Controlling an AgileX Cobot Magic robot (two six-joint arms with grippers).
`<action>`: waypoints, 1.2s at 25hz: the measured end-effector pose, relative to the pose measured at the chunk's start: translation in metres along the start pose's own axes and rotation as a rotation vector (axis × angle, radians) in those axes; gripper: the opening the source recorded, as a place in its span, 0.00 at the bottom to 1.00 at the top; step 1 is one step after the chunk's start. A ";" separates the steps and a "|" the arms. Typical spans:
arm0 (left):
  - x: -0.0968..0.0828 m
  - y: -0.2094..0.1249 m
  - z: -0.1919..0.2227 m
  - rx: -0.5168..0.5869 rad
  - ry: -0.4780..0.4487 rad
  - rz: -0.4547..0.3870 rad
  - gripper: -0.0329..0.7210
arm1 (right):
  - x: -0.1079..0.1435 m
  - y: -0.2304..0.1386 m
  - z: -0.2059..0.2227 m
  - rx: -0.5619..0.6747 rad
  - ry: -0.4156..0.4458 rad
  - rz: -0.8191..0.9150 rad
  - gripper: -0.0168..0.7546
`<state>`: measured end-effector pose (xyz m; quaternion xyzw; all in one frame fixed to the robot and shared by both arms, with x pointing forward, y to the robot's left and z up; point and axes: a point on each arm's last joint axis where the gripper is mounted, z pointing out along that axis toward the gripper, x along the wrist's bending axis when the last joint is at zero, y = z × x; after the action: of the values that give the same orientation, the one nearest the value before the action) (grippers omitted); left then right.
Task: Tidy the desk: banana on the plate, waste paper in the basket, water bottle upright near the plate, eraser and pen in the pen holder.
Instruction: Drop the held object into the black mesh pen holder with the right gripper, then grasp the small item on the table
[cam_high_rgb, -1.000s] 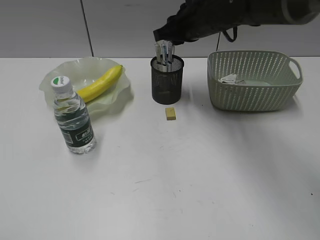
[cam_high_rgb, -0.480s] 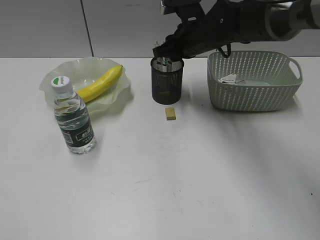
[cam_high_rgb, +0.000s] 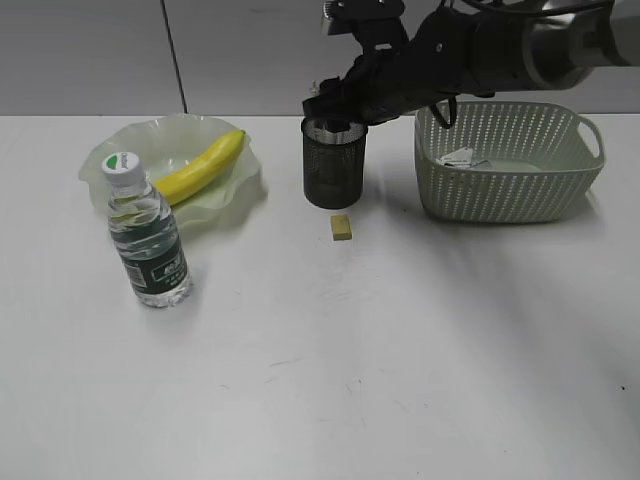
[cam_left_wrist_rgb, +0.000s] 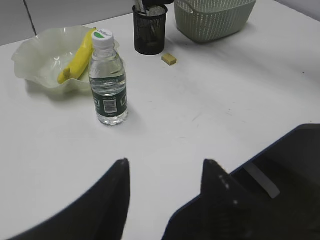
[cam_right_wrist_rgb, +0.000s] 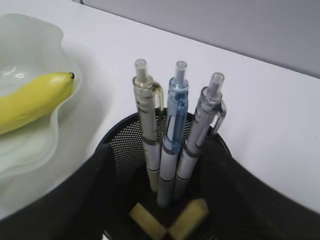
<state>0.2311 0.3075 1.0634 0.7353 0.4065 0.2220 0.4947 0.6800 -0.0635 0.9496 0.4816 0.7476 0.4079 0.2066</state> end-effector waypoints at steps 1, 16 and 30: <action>0.000 0.000 0.000 0.000 0.000 0.000 0.51 | 0.000 0.000 0.000 0.001 0.001 0.004 0.61; 0.000 0.000 0.000 0.000 0.000 0.000 0.51 | 0.016 0.040 -0.111 0.297 0.095 -0.098 0.62; 0.000 0.000 0.000 0.000 0.000 0.000 0.51 | 0.015 -0.004 -0.267 0.444 0.057 -0.127 0.62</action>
<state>0.2311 0.3075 1.0634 0.7353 0.4065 0.2220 0.4947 0.4837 -0.1604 1.1029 0.4554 0.8534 0.2332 0.0996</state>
